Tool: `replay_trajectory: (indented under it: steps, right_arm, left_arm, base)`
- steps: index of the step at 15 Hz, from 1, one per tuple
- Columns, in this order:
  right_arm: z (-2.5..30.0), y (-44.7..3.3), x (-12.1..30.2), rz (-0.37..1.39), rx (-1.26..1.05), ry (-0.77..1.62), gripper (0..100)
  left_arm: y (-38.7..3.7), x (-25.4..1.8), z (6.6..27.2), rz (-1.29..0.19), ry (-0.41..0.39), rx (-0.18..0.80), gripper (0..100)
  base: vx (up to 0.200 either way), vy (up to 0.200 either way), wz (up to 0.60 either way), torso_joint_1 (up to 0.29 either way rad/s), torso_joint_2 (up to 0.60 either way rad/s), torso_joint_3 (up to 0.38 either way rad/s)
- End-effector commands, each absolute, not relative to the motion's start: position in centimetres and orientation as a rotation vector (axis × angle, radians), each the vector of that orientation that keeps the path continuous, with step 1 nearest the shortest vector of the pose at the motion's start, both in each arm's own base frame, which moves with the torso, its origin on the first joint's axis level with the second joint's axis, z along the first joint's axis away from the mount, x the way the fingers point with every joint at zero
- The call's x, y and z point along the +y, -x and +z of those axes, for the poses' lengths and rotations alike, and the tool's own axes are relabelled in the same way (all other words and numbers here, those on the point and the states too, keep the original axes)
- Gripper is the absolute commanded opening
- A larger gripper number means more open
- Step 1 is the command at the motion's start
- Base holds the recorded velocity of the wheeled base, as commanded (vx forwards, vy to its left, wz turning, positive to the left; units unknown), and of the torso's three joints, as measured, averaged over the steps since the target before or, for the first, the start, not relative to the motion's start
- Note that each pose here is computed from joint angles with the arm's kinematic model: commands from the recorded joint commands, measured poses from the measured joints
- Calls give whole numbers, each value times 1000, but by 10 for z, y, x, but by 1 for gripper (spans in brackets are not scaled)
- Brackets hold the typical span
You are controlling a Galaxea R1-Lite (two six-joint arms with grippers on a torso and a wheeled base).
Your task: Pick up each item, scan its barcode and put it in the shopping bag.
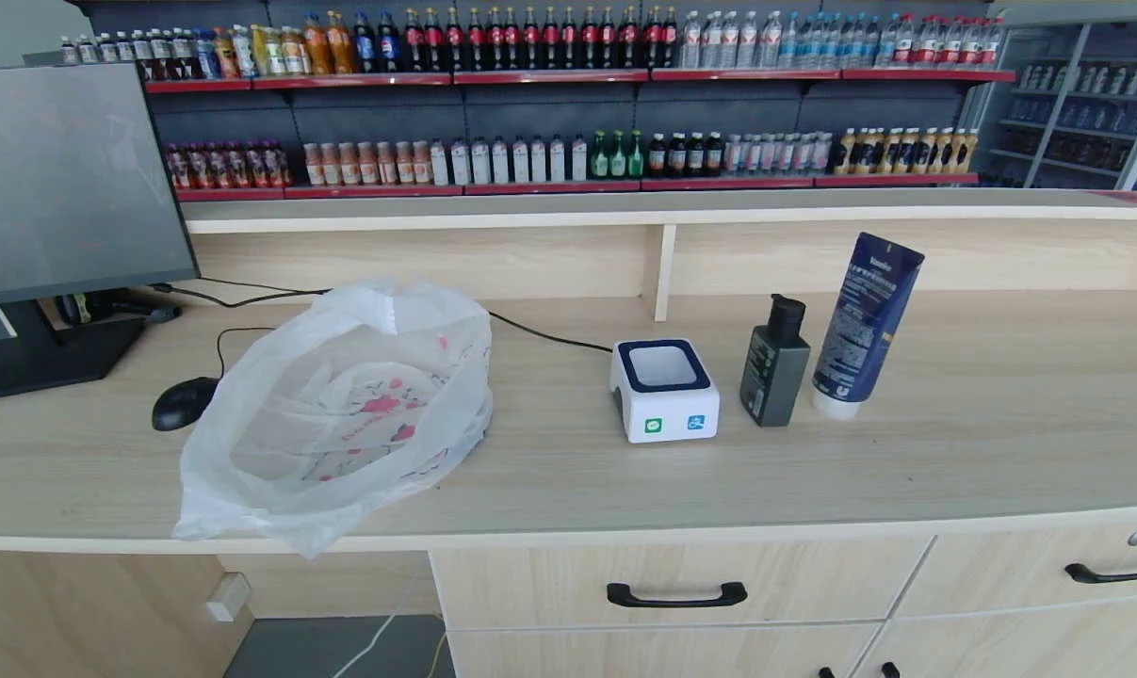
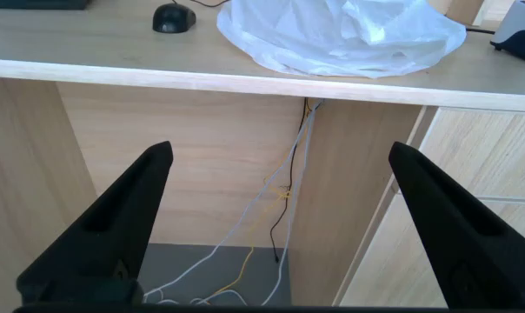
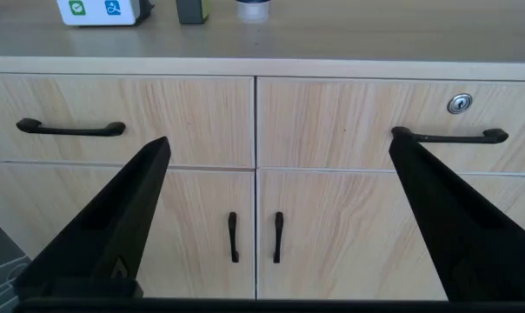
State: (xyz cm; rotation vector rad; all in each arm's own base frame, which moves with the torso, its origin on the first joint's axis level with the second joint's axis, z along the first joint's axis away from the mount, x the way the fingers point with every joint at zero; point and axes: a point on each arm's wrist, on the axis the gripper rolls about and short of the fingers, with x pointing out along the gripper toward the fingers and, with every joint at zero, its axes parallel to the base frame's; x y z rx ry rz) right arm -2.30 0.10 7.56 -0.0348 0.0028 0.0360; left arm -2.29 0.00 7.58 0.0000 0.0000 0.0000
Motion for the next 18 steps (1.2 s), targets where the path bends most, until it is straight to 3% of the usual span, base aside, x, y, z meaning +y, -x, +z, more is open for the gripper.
replay_trajectory:
  steps: [1,10,11,12,18]
  right_arm:
    - [75,23,1,37,5,35,100]
    - [77,23,1,38,-14,66,100]
    - [84,25,1,38,-52,66,100]
    - [120,32,1,45,-123,68,100]
    - [190,-5,3,198,44,63,100]
  left_arm:
    - [23,0,76,-2,0,0,100]
    - [23,0,76,-2,0,0,100]
    - [23,0,76,-2,0,0,100]
    - [23,0,76,-2,0,0,100]
    - [23,0,76,-2,0,0,100]
  base:
    - [0,0,0,0,0,0]
    - [0,0,0,0,0,0]
    - [0,0,0,0,0,0]
    - [0,0,0,0,0,0]
    - [0,0,0,0,0,0]
